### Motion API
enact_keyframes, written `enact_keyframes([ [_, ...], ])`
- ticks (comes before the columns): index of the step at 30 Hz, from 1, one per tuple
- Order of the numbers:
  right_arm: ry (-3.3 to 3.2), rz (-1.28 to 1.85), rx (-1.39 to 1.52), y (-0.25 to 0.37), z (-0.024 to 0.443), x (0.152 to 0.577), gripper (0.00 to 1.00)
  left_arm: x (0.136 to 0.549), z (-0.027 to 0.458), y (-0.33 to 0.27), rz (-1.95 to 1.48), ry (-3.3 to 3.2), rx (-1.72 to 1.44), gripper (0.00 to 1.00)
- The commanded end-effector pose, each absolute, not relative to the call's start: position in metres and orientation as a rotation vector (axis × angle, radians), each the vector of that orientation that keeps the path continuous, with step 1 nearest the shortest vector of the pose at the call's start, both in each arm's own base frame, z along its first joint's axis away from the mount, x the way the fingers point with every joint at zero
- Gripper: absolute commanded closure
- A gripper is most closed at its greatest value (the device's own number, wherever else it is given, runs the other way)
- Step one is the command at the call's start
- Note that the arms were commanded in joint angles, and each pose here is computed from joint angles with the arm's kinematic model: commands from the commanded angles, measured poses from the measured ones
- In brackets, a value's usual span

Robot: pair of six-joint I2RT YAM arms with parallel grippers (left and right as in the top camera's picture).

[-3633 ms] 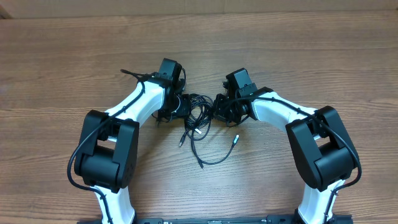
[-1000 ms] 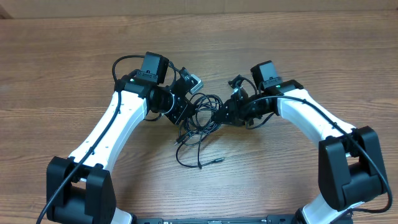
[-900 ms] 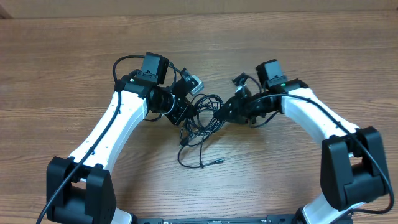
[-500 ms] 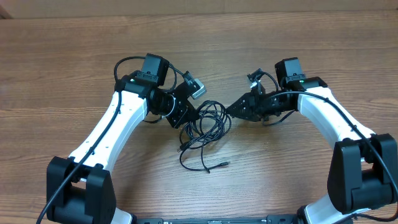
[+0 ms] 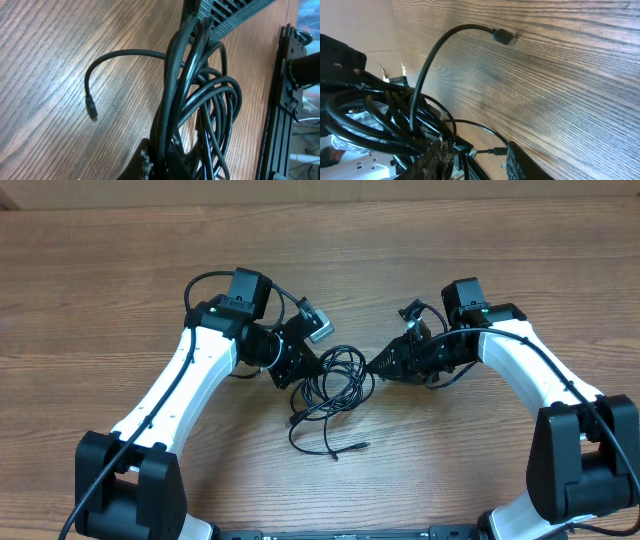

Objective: Untangle cables

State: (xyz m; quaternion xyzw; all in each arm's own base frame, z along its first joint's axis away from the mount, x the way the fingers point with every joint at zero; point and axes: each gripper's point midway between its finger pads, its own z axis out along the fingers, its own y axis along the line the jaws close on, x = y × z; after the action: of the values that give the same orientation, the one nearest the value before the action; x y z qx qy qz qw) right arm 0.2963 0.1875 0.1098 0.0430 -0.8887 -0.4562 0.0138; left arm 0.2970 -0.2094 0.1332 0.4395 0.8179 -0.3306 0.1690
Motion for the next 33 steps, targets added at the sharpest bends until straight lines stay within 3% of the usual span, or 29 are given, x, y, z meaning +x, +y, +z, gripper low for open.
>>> enact_keyframes([
  [1, -2.803, -1.434, 0.194, 0.186, 0.117, 0.298, 0.63, 0.286, 0.137, -0.217, -1.017, 2.239, 1.31, 0.96],
  [15, -2.658, -1.629, 0.335, 0.21, 0.139, 0.282, 0.61, 0.285, 0.136, -0.218, -1.019, 2.226, 1.321, 0.96],
  [33, -2.507, -1.631, 0.49, 0.252, 0.146, 0.243, 0.62, 0.302, 0.127, -0.21, -0.897, 2.325, 1.225, 0.96],
])
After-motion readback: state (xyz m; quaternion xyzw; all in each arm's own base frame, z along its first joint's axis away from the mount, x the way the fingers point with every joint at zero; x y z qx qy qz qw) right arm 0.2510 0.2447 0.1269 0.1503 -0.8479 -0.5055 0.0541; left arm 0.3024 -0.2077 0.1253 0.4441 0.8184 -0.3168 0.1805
